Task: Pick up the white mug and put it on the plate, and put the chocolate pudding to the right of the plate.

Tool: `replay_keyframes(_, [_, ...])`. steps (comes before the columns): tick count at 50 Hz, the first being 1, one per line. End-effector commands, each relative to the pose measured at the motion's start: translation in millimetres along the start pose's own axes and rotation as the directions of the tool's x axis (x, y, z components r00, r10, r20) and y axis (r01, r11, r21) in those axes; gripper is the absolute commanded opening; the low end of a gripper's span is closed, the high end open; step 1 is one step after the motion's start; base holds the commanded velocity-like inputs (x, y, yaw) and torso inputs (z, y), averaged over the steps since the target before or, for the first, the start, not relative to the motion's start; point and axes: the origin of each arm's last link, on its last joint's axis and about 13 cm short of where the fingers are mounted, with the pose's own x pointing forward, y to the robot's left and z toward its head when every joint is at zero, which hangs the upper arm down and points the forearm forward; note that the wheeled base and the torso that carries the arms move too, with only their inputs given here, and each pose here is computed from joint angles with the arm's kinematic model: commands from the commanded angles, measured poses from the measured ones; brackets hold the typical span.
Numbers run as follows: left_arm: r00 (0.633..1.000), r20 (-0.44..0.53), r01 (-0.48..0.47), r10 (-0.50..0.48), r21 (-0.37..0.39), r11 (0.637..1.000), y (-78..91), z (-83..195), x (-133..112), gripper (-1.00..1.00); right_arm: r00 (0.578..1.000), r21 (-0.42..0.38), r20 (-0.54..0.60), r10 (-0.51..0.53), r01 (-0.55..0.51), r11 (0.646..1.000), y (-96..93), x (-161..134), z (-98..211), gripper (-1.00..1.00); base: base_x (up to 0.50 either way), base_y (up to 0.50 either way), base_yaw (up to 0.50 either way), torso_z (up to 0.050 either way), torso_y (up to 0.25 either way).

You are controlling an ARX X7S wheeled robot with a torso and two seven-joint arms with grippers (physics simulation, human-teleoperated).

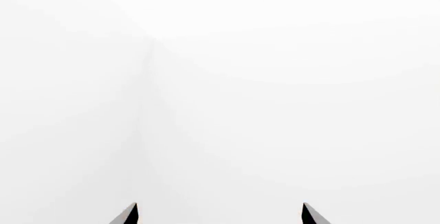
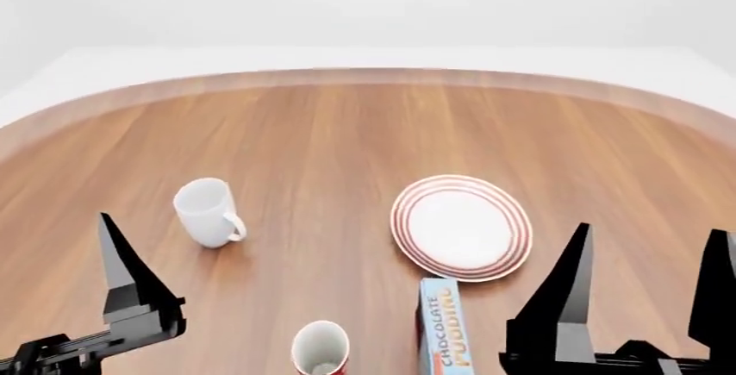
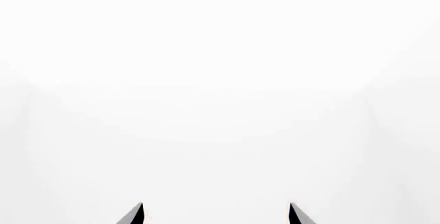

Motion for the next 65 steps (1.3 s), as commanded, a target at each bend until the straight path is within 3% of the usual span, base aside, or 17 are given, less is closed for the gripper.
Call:
replay_keyframes(1, [1.000, 0.011, -0.006, 0.006, 0.011, 1.000, 2.7, 1.3, 0.9, 1.00, 1.000, -0.005, -0.014, -0.010, 0.010, 1.000, -3.3, 1.8, -0.8, 1.00, 0.50, 0.00, 0.00, 0.000, 0.000])
replay_keyframes(17, [1.000, 0.012, 0.000, -0.001, 0.012, 1.000, 1.8, 1.1, 0.6, 1.00, 0.999, 0.041, -0.022, -0.025, 0.026, 0.999, -3.1, 2.8, 1.6, 1.00, 0.50, -0.03, 0.00, 0.000, 0.001])
replay_keyframes(40, [1.000, 0.008, 0.002, -0.002, 0.002, 1.000, 2.2, 0.6, -0.8, 1.00, 1.000, 0.022, -0.011, 0.003, -0.003, 1.000, -0.1, 0.0, 2.4, 1.00, 0.50, -0.09, 0.00, 0.000, 0.001])
replay_keyframes(46, [1.000, 0.008, 0.007, -0.007, -0.006, 1.000, 2.4, 1.7, -1.0, 1.00, 1.000, 0.018, -0.006, 0.007, -0.006, 1.000, 0.5, -0.1, 3.1, 1.00, 0.00, 0.00, 0.00, 0.000, 0.000])
replay_keyframes(48, [1.000, -0.005, 0.028, -0.028, 0.043, 0.999, 1.2, -0.2, -0.7, 1.00, 1.000, 0.018, -0.007, 0.007, -0.007, 1.000, 0.7, -0.3, 2.9, 1.00, 0.00, 0.00, 0.00, 0.000, 0.000])
replay_keyframes(50, [1.000, 0.001, 0.026, -0.026, 0.030, 0.999, 0.3, 0.5, -1.5, 1.00, 1.000, 0.017, -0.006, 0.007, -0.007, 1.000, 0.9, -0.4, 3.0, 1.00, 0.00, 0.00, 0.00, 0.000, -0.069])
replay_keyframes(65, [1.000, -0.010, 0.013, -0.012, 0.039, 0.999, 1.1, -0.7, -1.3, 1.00, 1.000, 0.013, -0.012, 0.007, -0.007, 1.000, 0.7, -0.8, 2.0, 1.00, 0.00, 0.00, 0.00, 0.000, -0.250])
